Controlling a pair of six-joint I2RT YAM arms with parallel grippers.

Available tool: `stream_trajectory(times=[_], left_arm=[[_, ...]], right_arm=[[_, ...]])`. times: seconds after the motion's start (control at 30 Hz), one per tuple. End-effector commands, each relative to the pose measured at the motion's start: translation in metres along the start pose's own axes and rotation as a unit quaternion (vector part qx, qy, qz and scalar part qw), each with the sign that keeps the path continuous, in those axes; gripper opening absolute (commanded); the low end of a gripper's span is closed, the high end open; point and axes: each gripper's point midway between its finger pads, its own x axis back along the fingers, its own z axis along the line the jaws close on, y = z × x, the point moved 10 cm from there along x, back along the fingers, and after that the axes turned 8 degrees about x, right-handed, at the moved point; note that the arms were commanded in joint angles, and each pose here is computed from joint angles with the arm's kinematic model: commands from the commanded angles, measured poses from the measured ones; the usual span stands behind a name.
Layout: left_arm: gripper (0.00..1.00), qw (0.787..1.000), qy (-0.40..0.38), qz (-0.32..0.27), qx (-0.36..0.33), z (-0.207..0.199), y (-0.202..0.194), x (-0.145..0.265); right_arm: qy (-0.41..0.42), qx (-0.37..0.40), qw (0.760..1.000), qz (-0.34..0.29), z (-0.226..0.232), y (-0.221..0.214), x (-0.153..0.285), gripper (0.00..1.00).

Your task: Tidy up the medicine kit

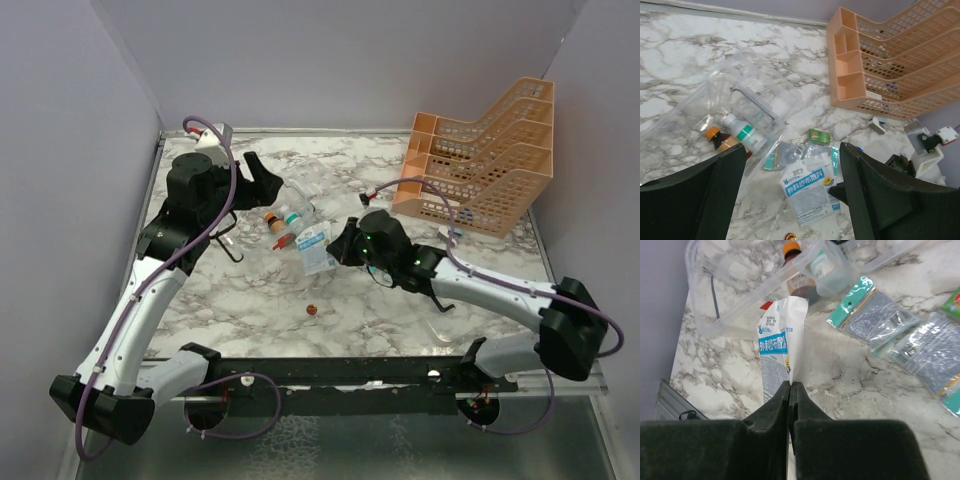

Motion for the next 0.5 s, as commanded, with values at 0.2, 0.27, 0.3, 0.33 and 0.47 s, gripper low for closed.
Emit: stream_trajectory(times=[0.2, 0.27, 0.3, 0.33, 0.47], left_arm=[[0.83, 0.973, -0.22, 0.059, 0.047, -0.038, -0.003, -0.007], [0.83, 0.962, -0.255, 0.075, 0.062, -0.04, -0.01, -0.008], [0.83, 0.955, -0.276, 0.084, 0.072, -0.042, -0.012, -0.009], [0.83, 0.947, -0.298, 0.091, 0.079, -0.044, -0.015, -0.008], [0.81, 0.915, -0.367, 0.115, 0.122, -0.049, -0.022, -0.005]], right_arm=[[-0.011, 0.072, 0.982, -0.171, 0.006, 0.067, 0.091, 0.01], [0.003, 0.074, 0.977, -0.2, 0.015, 0.084, 0.104, 0.01], [0.01, 0.072, 0.975, -0.21, 0.02, 0.091, 0.108, 0.01], [0.017, 0.069, 0.973, -0.22, 0.024, 0.098, 0.112, 0.01], [0.06, 0.068, 0.965, -0.245, 0.041, 0.117, 0.122, 0.01]])
